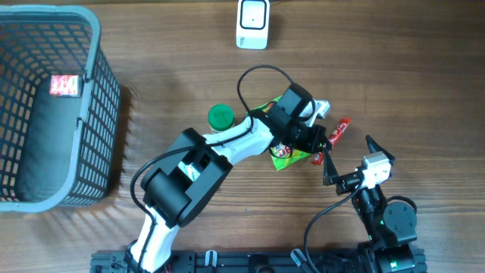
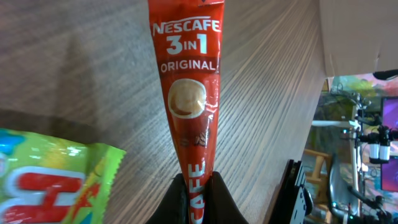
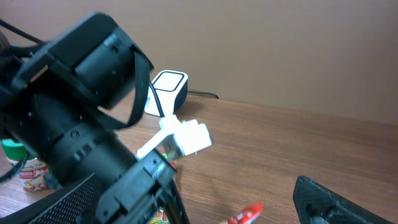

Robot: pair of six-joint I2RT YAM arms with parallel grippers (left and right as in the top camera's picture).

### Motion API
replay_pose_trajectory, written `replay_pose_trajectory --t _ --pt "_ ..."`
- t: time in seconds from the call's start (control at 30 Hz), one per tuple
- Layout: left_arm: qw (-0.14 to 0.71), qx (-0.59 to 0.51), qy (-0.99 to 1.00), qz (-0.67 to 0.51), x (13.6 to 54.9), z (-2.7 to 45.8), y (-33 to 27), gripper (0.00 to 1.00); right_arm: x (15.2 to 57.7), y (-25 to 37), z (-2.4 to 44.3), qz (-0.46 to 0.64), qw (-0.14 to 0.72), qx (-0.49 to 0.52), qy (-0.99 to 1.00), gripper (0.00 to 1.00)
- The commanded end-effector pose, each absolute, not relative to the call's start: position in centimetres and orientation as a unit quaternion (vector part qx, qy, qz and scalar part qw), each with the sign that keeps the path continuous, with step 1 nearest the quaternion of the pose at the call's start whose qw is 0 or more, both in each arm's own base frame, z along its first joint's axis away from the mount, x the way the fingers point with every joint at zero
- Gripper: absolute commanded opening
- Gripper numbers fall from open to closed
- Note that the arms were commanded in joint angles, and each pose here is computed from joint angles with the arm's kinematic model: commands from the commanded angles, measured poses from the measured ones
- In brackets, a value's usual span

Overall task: Scan the item barcode
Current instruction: 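Carry the Nescafe sachet right and drop it beside the gummy bag, then return the left gripper to the basket and grasp the last red snack pack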

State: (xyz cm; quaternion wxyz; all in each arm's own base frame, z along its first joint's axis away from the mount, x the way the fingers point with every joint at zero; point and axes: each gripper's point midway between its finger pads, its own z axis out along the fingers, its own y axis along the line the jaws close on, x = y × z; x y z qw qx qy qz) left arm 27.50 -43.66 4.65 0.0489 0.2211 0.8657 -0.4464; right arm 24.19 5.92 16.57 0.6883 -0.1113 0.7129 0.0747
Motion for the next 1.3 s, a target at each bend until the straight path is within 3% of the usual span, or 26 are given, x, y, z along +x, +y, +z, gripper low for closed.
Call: replay_pose_trajectory --t 0.0,0.03,0.07,0.13,0.33,0.47,0.6,0.73,0.87,0.93,1.03,1.17,1.27 --pt "0.039 0.221 0.866 -0.447 26.6 4.3 -44.5 0.14 24.2 5.9 16.7 0.073 0.69 -0.111 0.711 1.0" --pt "0.04 0.222 0.867 -0.445 26.5 4.3 -44.6 0.35 24.2 5.9 16.7 0.073 0.69 -0.111 0.711 1.0" --pt "0.04 0.223 0.867 -0.445 26.4 4.3 -44.7 0.45 24.2 5.9 16.7 0.072 0.69 -0.111 0.711 1.0" --pt "0.04 0.223 0.867 -0.444 26.4 4.3 -44.7 0.54 24.2 5.9 16.7 0.073 0.69 -0.111 0.711 1.0" --pt "0.037 0.214 0.878 -0.428 26.5 3.7 -44.1 0.53 24.2 5.9 16.7 0.073 0.69 -0.111 0.711 1.0" --pt "0.025 0.133 0.921 -0.366 27.5 1.6 -42.0 0.53 24.2 5.9 16.7 0.073 0.69 -0.111 0.711 1.0" --pt "0.023 0.082 0.931 -0.355 28.3 2.3 -41.2 0.59 24.2 5.9 16.7 0.073 0.69 -0.111 0.711 1.0" --pt "0.075 0.047 0.95 -0.298 29.6 4.9 -38.7 0.61 24.2 5.9 16.7 0.073 0.69 -0.111 0.711 1.0" --pt "0.168 0.011 0.962 -0.216 31.4 9.1 -34.3 0.69 24.2 5.9 16.7 0.073 0.69 -0.111 0.711 1.0" --pt "0.196 0.047 0.954 -0.224 31.5 11.4 -34.2 0.71 24.2 5.9 16.7 0.073 0.69 -0.111 0.711 1.0" --pt "0.304 0.071 0.935 -0.167 33.8 17.3 -30.7 1.0 24.2 5.9 16.7 0.073 0.69 -0.111 0.711 1.0" --pt "0.418 -0.036 0.902 -0.099 36.8 27.9 -20.1 1.0 24.2 5.9 16.7 0.073 0.69 -0.111 0.711 1.0" --pt "0.493 -0.064 0.866 -0.057 36.8 34.5 -11.4 1.0 24.2 5.9 16.7 0.073 0.69 -0.111 0.711 0.99"
